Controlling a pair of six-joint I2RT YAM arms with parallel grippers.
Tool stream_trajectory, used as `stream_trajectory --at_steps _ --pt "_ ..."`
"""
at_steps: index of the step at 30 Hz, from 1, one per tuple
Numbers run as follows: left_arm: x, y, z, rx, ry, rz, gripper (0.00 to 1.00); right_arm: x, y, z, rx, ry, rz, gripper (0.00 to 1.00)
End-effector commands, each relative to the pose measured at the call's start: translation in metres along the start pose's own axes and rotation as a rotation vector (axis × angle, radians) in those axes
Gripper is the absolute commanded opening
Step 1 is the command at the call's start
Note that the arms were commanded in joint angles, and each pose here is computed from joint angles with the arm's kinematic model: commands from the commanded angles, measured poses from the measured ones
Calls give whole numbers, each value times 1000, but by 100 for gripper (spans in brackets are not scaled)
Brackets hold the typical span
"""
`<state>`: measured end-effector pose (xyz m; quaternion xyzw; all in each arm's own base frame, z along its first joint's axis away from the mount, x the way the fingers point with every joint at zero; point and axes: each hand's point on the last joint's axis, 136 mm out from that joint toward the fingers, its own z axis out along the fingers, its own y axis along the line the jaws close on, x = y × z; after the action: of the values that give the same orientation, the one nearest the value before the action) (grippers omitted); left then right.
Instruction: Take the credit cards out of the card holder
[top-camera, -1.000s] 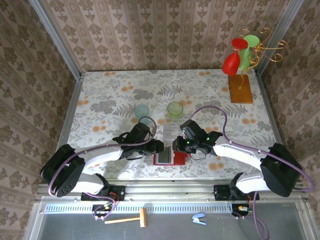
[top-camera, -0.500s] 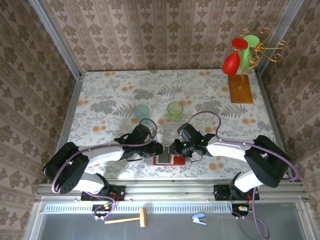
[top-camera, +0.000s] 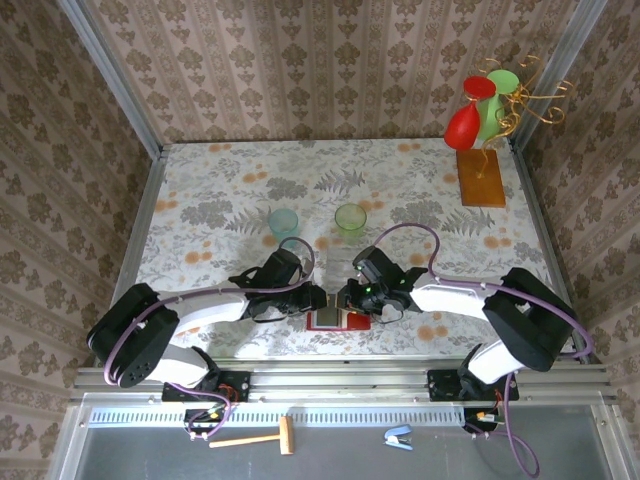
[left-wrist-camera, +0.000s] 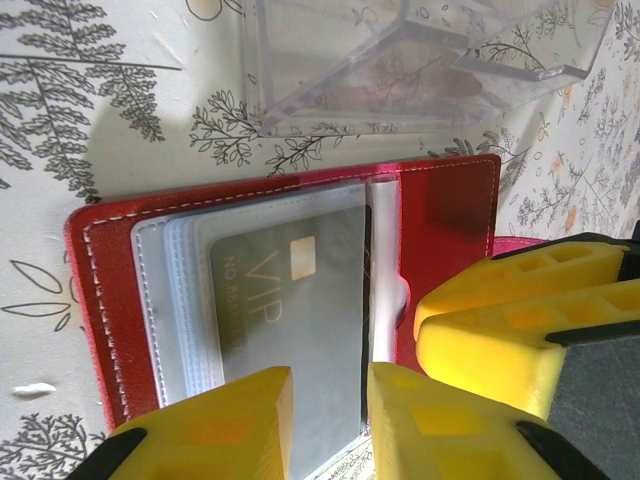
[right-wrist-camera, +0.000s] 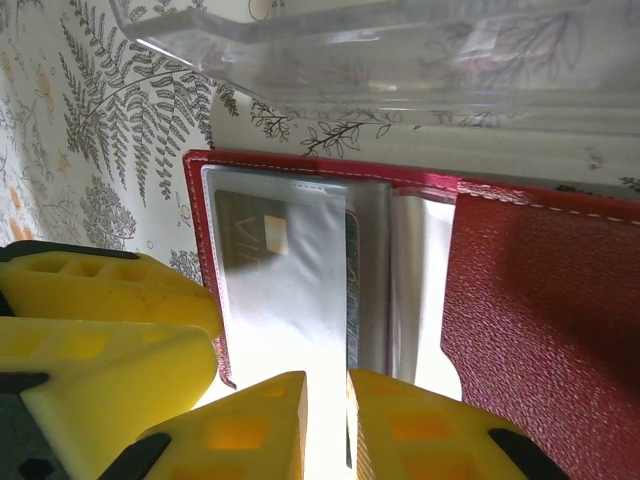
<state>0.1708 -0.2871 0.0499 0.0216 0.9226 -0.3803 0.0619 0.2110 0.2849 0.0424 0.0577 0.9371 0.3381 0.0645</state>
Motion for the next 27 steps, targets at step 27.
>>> stream_trajectory --at_steps 27 --pt "8 19 3 -41 15 -42 26 0 -11 6 71 23 6 23"
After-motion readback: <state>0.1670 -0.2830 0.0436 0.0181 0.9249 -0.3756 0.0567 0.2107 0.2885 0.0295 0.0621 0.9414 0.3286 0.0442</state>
